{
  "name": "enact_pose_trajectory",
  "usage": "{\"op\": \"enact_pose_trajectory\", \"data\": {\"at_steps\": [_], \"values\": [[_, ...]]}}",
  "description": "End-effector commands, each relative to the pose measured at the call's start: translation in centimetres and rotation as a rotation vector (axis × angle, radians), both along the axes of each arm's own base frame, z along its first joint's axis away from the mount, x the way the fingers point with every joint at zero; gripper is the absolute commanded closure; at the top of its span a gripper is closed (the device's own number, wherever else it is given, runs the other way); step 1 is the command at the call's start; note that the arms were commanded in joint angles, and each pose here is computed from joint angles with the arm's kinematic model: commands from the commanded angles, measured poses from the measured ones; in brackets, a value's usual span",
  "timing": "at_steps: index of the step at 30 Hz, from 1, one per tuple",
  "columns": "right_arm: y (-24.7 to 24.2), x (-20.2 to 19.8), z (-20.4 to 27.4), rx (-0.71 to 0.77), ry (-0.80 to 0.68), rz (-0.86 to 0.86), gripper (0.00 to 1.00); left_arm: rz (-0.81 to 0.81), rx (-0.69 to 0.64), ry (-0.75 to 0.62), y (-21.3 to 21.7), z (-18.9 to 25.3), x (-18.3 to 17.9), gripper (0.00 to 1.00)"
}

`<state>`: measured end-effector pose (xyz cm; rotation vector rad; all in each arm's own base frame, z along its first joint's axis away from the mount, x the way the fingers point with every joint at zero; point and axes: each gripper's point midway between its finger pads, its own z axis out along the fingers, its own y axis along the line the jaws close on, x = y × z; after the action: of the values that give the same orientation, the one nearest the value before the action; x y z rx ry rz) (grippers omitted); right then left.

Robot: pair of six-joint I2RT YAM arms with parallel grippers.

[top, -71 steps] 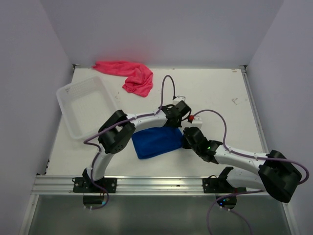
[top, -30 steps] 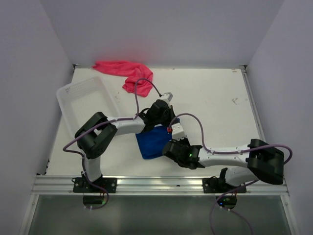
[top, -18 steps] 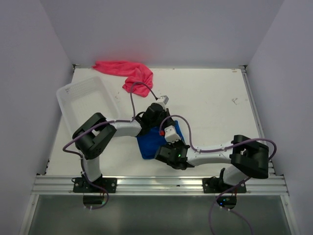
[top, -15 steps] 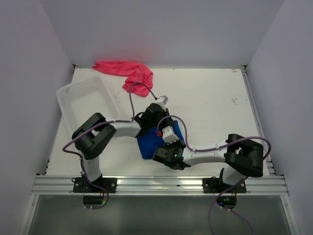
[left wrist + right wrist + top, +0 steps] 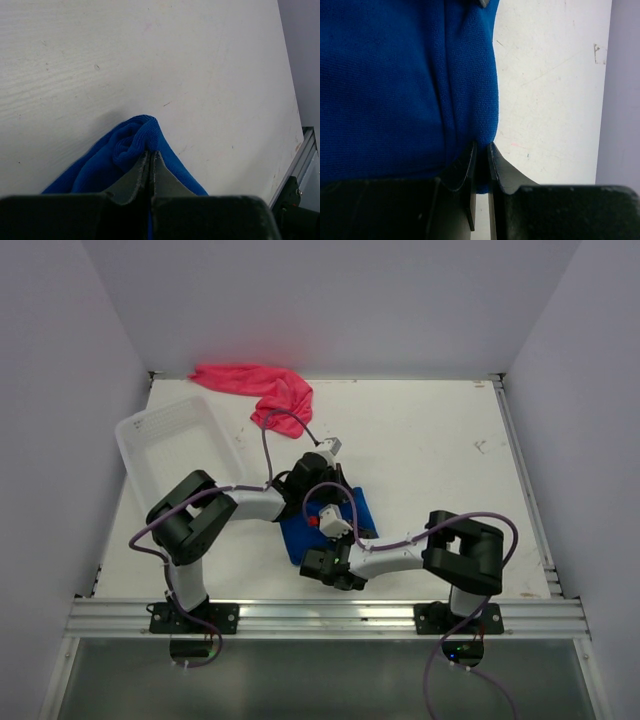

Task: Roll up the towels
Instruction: Roll the towel

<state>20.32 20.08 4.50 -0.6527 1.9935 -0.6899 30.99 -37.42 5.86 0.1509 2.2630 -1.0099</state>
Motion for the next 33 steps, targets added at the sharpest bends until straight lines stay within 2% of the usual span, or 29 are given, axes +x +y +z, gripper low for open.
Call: {"op": "enact_pose_trajectory", "data": {"at_steps": [1, 18, 25, 30, 33], "values": [[0.8, 0.0, 0.3, -0.008, -0.019, 0.004, 1.00, 0.025, -0.015, -0.108, 0.7, 2.4, 1.8, 1.00], [3.0, 0.2, -1.5, -0.099, 0.050, 0.048, 1.00, 0.053, 0.173, -0.119, 3.6, -1.1, 1.8, 1.00], [4.3, 0.3, -0.7, -0.049, 0.061, 0.076, 1.00, 0.047, 0.202, -0.096, 4.3, -2.8, 1.1, 1.00], [5.2, 0.2, 0.2, 0.033, 0.072, 0.079, 0.89, 0.051, 0.215, -0.086, 5.0, -3.5, 1.0, 1.00], [5.3, 0.2, 0.8, 0.073, 0.059, 0.069, 0.87, 0.044, 0.186, -0.079, 4.8, -3.4, 0.8, 1.00]]}}
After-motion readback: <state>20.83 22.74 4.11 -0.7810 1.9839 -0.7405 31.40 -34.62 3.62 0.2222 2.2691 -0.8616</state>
